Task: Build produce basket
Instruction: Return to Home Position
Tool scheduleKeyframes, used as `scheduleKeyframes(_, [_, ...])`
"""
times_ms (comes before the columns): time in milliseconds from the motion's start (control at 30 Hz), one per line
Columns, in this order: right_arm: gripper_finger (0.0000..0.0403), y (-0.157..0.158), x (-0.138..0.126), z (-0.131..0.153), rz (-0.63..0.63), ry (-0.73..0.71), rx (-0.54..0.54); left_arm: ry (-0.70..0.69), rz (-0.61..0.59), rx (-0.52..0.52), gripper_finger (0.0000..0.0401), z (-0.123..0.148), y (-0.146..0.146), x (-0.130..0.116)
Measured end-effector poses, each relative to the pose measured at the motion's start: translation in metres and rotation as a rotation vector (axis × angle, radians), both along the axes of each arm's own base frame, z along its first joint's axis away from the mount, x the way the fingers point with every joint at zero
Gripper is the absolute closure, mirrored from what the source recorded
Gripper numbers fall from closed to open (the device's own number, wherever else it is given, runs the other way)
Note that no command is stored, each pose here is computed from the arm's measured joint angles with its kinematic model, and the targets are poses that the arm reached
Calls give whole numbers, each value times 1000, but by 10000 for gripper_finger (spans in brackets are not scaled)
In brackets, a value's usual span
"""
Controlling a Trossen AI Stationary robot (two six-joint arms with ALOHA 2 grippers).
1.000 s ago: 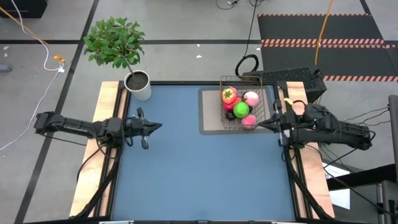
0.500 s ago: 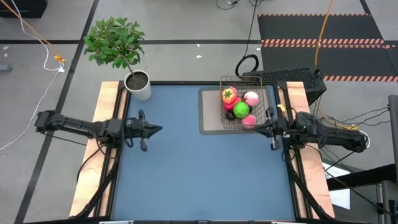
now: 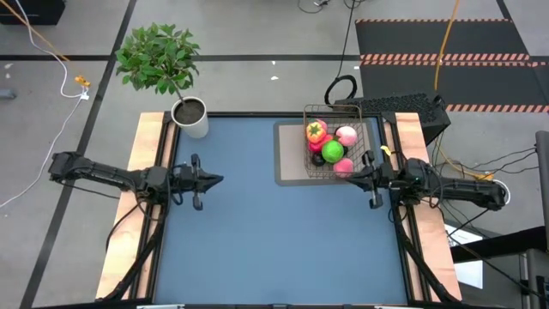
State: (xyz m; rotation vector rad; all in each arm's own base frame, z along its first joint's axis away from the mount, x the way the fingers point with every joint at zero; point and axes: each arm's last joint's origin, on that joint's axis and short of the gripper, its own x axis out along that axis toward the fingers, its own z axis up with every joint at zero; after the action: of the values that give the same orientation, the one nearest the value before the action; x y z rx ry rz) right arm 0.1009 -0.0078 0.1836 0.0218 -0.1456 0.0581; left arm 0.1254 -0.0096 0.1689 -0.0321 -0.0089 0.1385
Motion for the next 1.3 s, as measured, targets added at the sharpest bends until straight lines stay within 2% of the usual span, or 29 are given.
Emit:
scheduleKeyframes(233, [403, 0, 0, 2, 0, -27, -5, 2, 0, -8, 398, 0, 0, 0])
scheduleKeyframes(567, [403, 0, 0, 0, -10, -3, -27, 74, 1, -23, 365, -8, 0, 0])
scheduleKeyframes(1300, [403, -1, 0, 0, -32, -7, -26, 80, 1, -14, 364, -8, 0, 0])
